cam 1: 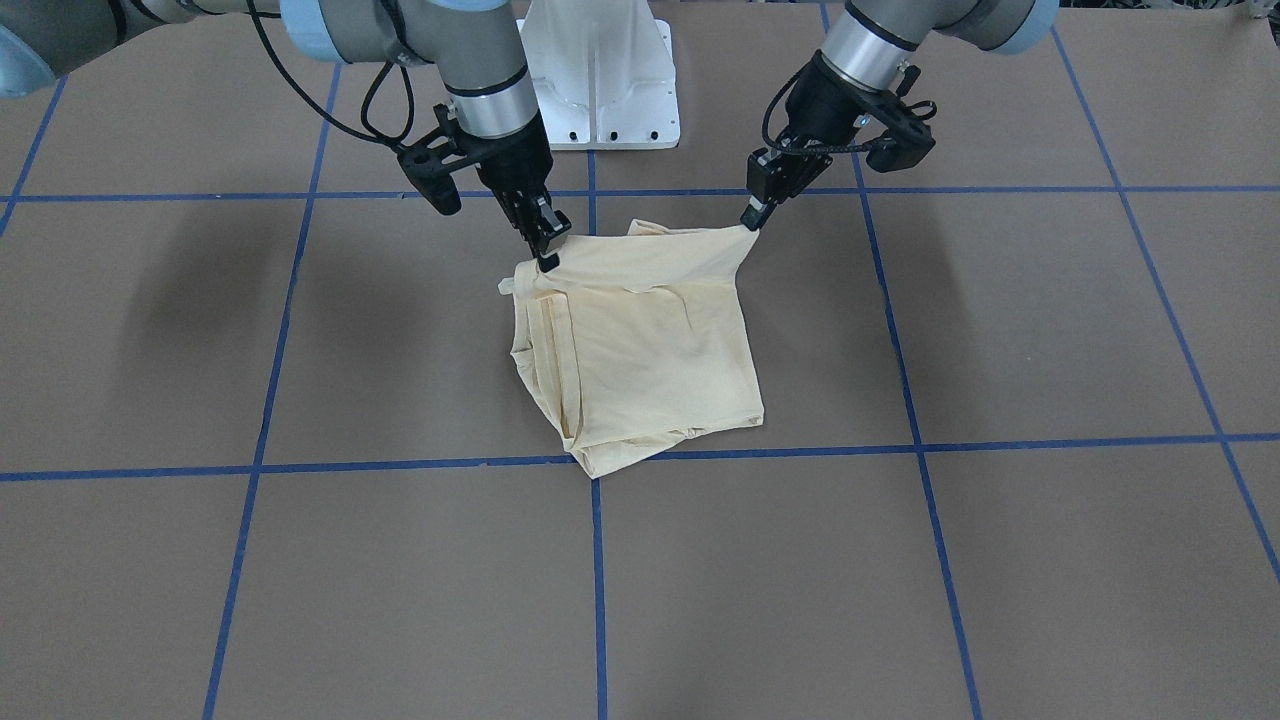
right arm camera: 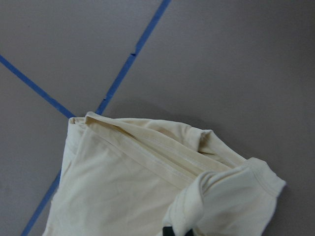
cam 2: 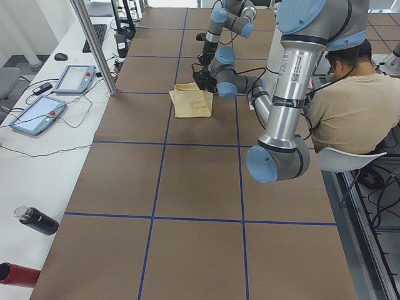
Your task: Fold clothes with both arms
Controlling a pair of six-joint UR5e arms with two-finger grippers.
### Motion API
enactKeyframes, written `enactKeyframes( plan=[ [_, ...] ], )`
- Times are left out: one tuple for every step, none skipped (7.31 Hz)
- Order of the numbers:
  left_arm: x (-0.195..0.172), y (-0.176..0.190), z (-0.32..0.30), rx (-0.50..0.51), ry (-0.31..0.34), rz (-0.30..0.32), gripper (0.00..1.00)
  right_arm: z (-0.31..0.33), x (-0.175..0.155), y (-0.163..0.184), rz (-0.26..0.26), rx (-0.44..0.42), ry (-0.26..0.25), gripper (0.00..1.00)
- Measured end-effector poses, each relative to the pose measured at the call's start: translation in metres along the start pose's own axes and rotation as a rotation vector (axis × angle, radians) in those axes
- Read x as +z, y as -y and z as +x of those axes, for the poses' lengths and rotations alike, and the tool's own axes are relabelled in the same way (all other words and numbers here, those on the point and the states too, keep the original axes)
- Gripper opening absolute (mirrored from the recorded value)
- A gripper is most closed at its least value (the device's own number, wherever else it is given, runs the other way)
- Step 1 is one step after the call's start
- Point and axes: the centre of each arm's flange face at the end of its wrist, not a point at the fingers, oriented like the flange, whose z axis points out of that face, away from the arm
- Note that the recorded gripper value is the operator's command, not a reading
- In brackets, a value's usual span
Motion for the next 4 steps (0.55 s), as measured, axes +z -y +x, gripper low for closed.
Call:
enactKeyframes(
  plan=[
    [0.02,0.014,0.012,-0.002,0.006,0.025,0.0,-0.021,0.022,0.009,0.001,-0.018,-0.008,0.0],
    [0.042,0.03,0.023,0.003,0.019,0.051,0.0,-0.038,0.039,0.017,0.005,-0.05,-0.023,0.0],
    [0.064,0.049,0.03,0.015,0.032,0.078,0.0,-0.051,0.054,0.024,0.013,-0.082,-0.039,0.0],
    [0.085,0.075,0.029,0.027,0.031,0.104,0.2,-0.063,0.075,0.036,0.018,-0.112,-0.049,0.96]
  ],
)
